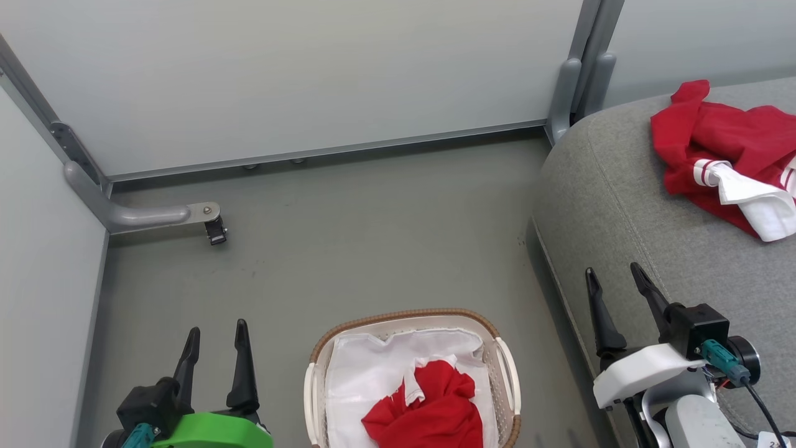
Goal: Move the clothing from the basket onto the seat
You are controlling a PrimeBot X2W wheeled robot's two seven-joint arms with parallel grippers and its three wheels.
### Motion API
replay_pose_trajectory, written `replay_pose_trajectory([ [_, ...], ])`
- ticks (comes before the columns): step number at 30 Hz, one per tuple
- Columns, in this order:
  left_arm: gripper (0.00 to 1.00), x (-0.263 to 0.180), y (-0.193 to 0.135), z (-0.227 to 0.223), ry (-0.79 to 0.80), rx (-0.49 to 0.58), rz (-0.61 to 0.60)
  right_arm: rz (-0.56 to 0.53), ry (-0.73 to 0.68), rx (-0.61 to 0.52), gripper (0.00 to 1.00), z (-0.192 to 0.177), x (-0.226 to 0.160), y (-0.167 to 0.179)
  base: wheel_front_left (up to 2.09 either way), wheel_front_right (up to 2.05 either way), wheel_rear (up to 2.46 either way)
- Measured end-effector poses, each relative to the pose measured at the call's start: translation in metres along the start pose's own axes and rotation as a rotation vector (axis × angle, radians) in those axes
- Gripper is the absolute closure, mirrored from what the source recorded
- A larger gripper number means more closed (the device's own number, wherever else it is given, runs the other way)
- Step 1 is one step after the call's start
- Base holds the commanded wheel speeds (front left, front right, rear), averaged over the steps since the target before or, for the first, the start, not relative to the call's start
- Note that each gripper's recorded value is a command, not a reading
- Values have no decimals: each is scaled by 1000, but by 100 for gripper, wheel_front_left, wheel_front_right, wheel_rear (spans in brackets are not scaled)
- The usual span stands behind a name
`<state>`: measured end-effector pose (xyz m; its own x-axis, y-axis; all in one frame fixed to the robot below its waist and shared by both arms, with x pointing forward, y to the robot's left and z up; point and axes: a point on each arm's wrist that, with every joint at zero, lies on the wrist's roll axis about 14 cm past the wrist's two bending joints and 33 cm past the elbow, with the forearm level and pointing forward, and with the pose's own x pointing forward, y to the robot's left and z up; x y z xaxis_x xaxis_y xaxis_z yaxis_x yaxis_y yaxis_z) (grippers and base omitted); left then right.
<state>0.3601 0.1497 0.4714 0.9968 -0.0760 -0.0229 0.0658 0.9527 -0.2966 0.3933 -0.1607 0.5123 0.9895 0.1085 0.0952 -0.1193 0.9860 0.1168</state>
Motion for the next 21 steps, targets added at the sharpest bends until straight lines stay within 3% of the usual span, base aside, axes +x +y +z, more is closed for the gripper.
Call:
replay_pose_trajectory([
  [21,0,1,-1,-5,17,8,-8,0,13,-3,0,-4,0,0,0,0,0],
])
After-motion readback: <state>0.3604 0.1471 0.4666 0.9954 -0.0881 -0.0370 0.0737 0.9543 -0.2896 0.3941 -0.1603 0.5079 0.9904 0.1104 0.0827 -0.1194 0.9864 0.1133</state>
